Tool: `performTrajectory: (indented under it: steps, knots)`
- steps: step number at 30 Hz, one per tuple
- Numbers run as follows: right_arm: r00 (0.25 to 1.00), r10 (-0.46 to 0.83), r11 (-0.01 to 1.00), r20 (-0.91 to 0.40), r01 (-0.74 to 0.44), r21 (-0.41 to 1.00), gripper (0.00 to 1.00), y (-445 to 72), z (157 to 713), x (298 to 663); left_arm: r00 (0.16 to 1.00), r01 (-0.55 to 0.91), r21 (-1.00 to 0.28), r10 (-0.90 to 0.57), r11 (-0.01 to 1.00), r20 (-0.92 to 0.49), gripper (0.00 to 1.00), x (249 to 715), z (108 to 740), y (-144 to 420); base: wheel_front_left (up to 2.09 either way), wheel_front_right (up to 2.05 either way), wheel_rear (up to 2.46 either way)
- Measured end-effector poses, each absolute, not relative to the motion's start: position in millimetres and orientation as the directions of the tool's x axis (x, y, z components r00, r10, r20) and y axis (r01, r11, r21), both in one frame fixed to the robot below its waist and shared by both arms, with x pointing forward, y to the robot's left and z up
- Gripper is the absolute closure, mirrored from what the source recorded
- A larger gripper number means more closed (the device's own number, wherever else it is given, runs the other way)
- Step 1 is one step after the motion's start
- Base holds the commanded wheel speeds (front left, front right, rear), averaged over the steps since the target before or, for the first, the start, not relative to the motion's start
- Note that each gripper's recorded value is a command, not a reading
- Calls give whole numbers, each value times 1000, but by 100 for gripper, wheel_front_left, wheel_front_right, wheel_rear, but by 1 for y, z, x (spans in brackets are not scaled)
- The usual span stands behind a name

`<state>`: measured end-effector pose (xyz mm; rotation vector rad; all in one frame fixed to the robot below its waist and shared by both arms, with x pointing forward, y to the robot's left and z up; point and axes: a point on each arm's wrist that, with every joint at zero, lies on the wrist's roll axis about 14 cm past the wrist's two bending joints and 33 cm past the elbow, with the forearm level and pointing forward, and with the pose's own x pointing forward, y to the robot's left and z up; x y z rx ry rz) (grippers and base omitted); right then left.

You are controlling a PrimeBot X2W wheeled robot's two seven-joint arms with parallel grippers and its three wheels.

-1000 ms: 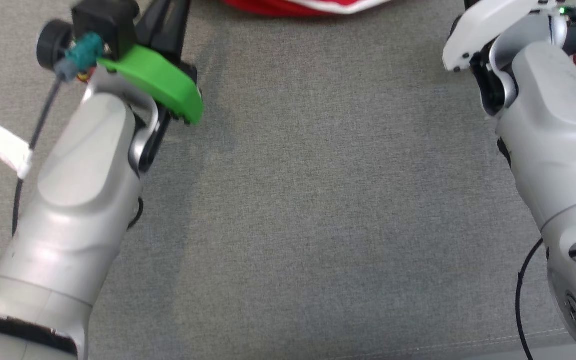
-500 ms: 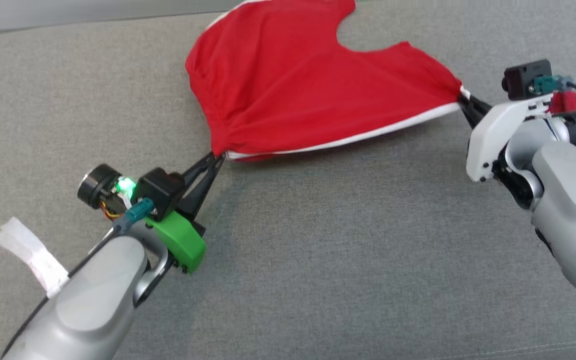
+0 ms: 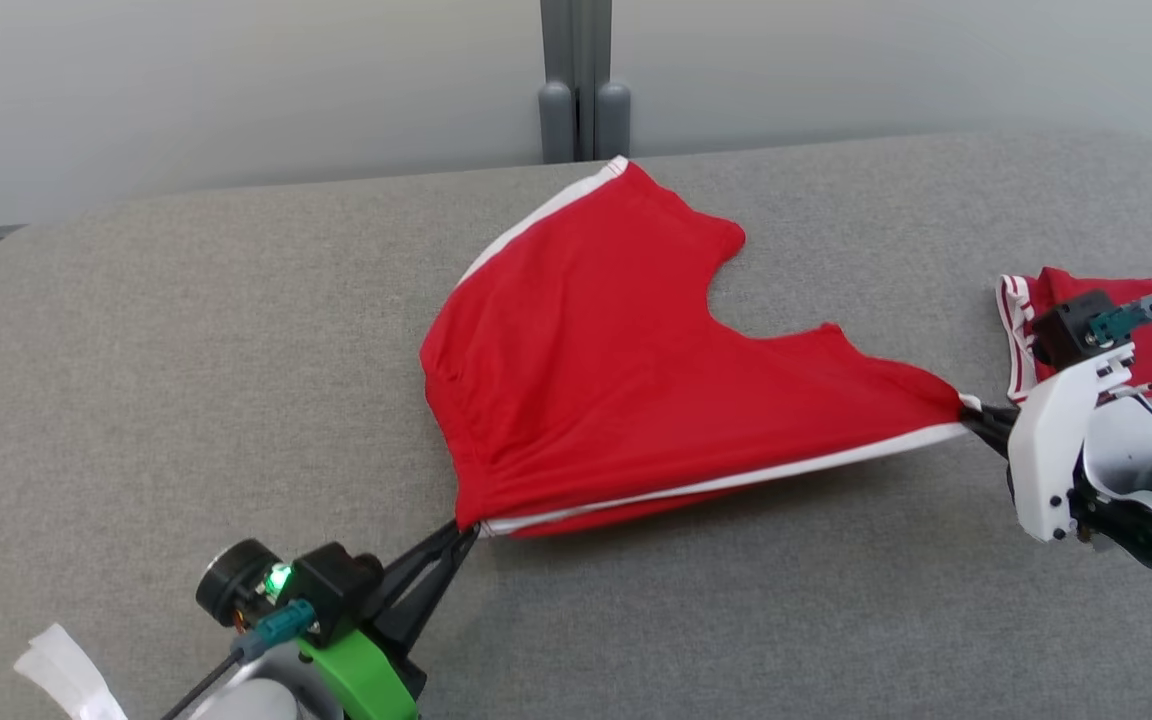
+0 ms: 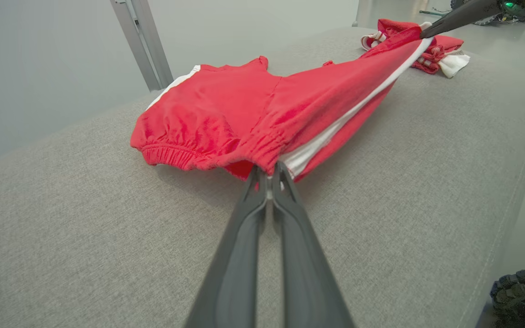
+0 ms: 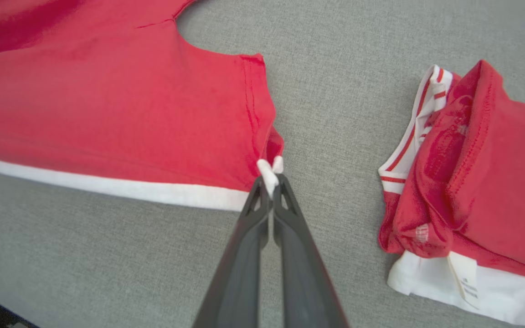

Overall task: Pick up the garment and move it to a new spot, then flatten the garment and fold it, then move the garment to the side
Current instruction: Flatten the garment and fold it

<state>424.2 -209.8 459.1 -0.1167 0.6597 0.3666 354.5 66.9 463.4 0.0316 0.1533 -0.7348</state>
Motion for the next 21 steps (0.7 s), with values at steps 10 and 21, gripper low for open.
performTrajectory:
  steps: [10, 21]
  knots:
    - [705, 318, 906, -634, -424, -17, 100, -211, 491, 416, 737, 668, -28, -666, 744, -113, 100, 329, 479, 66, 0, 0, 0]
    - [675, 323, 866, -663, -494, -81, 100, -178, 523, 484, 801, 596, -31, -597, 803, -51, 100, 378, 493, 66, 0, 0, 0]
